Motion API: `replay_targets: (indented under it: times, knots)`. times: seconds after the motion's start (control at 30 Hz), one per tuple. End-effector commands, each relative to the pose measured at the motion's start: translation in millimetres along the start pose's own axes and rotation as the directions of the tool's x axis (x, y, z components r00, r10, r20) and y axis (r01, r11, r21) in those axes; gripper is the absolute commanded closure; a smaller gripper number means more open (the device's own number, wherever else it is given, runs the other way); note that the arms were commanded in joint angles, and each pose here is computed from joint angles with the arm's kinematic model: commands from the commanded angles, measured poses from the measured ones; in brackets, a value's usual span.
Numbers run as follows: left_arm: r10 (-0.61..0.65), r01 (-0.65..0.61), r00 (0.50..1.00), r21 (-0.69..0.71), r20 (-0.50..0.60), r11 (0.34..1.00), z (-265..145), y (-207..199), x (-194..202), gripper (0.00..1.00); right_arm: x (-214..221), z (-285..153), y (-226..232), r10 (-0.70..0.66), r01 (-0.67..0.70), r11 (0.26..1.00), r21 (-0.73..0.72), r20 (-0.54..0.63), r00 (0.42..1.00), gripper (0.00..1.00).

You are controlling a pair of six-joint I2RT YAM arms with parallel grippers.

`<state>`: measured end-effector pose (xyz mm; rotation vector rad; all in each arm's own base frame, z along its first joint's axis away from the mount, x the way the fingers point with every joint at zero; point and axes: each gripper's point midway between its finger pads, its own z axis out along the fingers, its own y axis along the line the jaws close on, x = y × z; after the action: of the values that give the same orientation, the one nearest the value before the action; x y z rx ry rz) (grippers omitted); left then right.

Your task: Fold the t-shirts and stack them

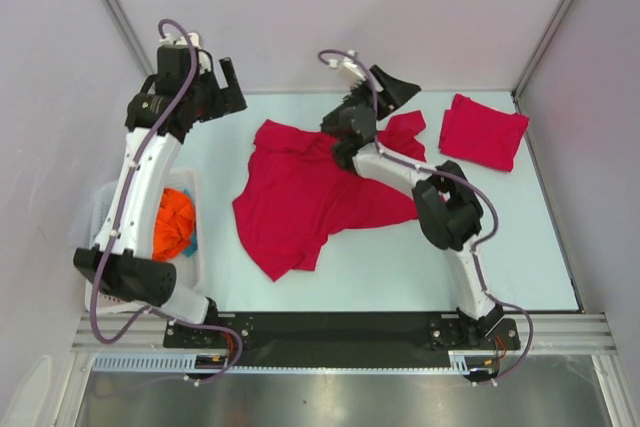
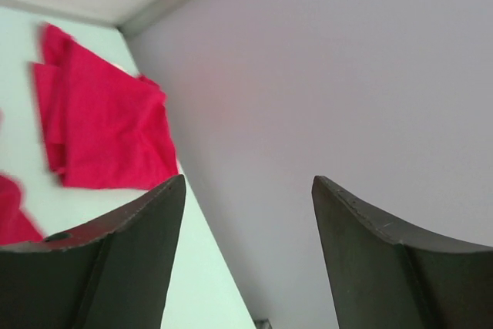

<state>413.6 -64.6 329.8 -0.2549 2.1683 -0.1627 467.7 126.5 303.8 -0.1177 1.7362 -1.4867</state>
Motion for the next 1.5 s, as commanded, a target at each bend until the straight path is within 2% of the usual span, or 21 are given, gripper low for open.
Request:
replay_targets:
  times: [0.0, 0.07, 0.1, 0.17, 0.2, 0.23, 0.33, 0.47, 0.6, 0.73, 0.87, 0.97, 1.03, 1.17, 1.2, 1.23, 1.27, 1.3, 1.4, 1.43, 1.47]
  knots:
    - [-0.031, 0.026, 0.999, 0.113, 0.04, 0.993, -33.9, -15.1, 6.3, 0.0, 19.1, -108.6, -67.2, 0.434, -0.447, 0.859, -0.251, -0.106, 0.894, 0.34]
    - [-0.023, 0.018, 0.999, 0.127, 0.04, 0.992, -45.1, -15.5, 16.1, 0.0, 15.9, -141.9, -81.9, 0.445, -0.438, 0.835, -0.333, -0.059, 0.893, 0.38]
    - [-0.026, 0.016, 0.998, 0.159, 0.064, 0.987, -63.2, -17.8, 15.2, 0.0, 13.5, -175.2, -91.7, 0.468, -0.434, 0.802, -0.41, -0.019, 0.883, 0.42]
    - [-0.017, 0.009, 0.999, 0.19, 0.037, 0.982, -69.9, -18.4, 32.2, 0.01, 15.0, -200.6, -118.2, 0.546, -0.485, 0.725, -0.49, -0.021, 0.838, 0.48]
    - [-0.02, 0.008, 0.998, 0.208, 0.054, 0.978, -84.7, -17.0, 35.2, 0.02, 16.5, -231.9, -128.3, 0.576, -0.476, 0.675, -0.564, 0.0, 0.817, 0.53]
    - [-0.017, 0.012, 1.0, 0.198, 0.024, 0.98, -82.0, -12.0, 50.8, 0.02, 19.1, -238.0, -143.6, 0.633, -0.526, 0.608, -0.595, -0.036, 0.773, 0.56]
    - [-0.011, 0.01, 1.0, 0.18, 0.004, 0.984, -92.3, 0.2, 73.7, 0.03, 28.4, -258.2, -162.9, 0.707, -0.579, 0.482, -0.658, -0.099, 0.7, 0.65]
    - [-0.008, 0.004, 1.0, 0.164, 0.022, 0.986, -109.6, 10.2, 81.8, 0.03, 36.1, -261.3, -165.5, 0.733, -0.607, 0.431, -0.668, -0.134, 0.667, 0.67]
    - [-0.008, 0.001, 0.999, 0.13, 0.053, 0.992, -118.0, 17.8, 76.2, 0.03, 38.7, -223.0, -153.1, 0.738, -0.668, 0.475, -0.573, -0.155, 0.657, 0.69]
    - [-0.011, 0.003, 0.998, 0.14, 0.059, 0.99, -119.3, 14.6, 71.4, 0.03, 44.6, -155.1, -142.5, 0.737, -0.734, 0.554, -0.392, -0.18, 0.652, 0.74]
    - [-0.01, -0.001, 0.997, 0.131, 0.078, 0.991, -120.3, 14.6, 62.7, 0.03, 49.0, -118.9, -142.1, 0.746, -0.765, 0.576, -0.287, -0.198, 0.636, 0.78]
    - [-0.01, -0.001, 0.997, 0.136, 0.079, 0.991, -119.9, 12.6, 59.7, 0.03, 45.9, -104.3, -134.2, 0.705, -0.728, 0.639, -0.247, -0.188, 0.683, 0.77]
    - [-0.011, -0.001, 0.996, 0.142, 0.083, 0.99, -119.7, 10.7, 57.1, 0.03, 41.5, -99.8, -107.0, 0.608, -0.63, 0.742, -0.232, -0.165, 0.777, 0.76]
    - [-0.012, -0.002, 0.996, 0.15, 0.09, 0.989, -120.3, 7.9, 51.9, 0.03, 38.6, -78.7, -54.1, 0.477, -0.502, 0.849, -0.165, -0.167, 0.863, 0.78]
    - [-0.013, -0.001, 0.995, 0.15, 0.095, 0.989, -120.6, 7.2, 49.1, 0.03, 35.1, -70.2, -50.8, 0.485, -0.51, 0.848, -0.144, -0.18, 0.856, 0.81]
    - [-0.012, -0.003, 0.995, 0.15, 0.096, 0.989, -120.1, 6.7, 47.7, 0.03, 31.1, -70.9, -32.0, 0.461, -0.486, 0.863, -0.141, -0.178, 0.87, 1.0]
    - [-0.004, -0.01, 0.995, 0.148, 0.098, 0.989, -119.8, 6.8, 46.5, 0.03, 24.0, -72.2, -29.5, 0.465, -0.491, 0.859, -0.145, -0.177, 0.867, 1.0]
    - [-0.005, -0.01, 0.994, 0.138, 0.108, 0.99, -121.2, 8.5, 42.9, 0.03, 5.8, -78.4, -41.7, 0.526, -0.552, 0.817, -0.164, -0.178, 0.832, 1.0]
    - [-0.002, -0.013, 0.993, 0.127, 0.115, 0.992, -120.3, 10.2, 38.1, 0.03, -28.9, -98.8, -36.4, 0.522, -0.543, 0.808, -0.227, -0.152, 0.839, 1.0]
    - [-0.001, -0.014, 0.993, 0.126, 0.114, 0.992, -119.3, 10.4, 37.4, 0.02, -48.5, -107.6, -65.4, 0.621, -0.641, 0.723, -0.259, -0.163, 0.766, 1.0]
    - [0.001, -0.015, 0.994, 0.125, 0.111, 0.992, -117.9, 10.8, 37.2, 0.02, -52.7, -110.6, -71.0, 0.69, -0.714, 0.658, -0.239, -0.189, 0.699, 1.0]
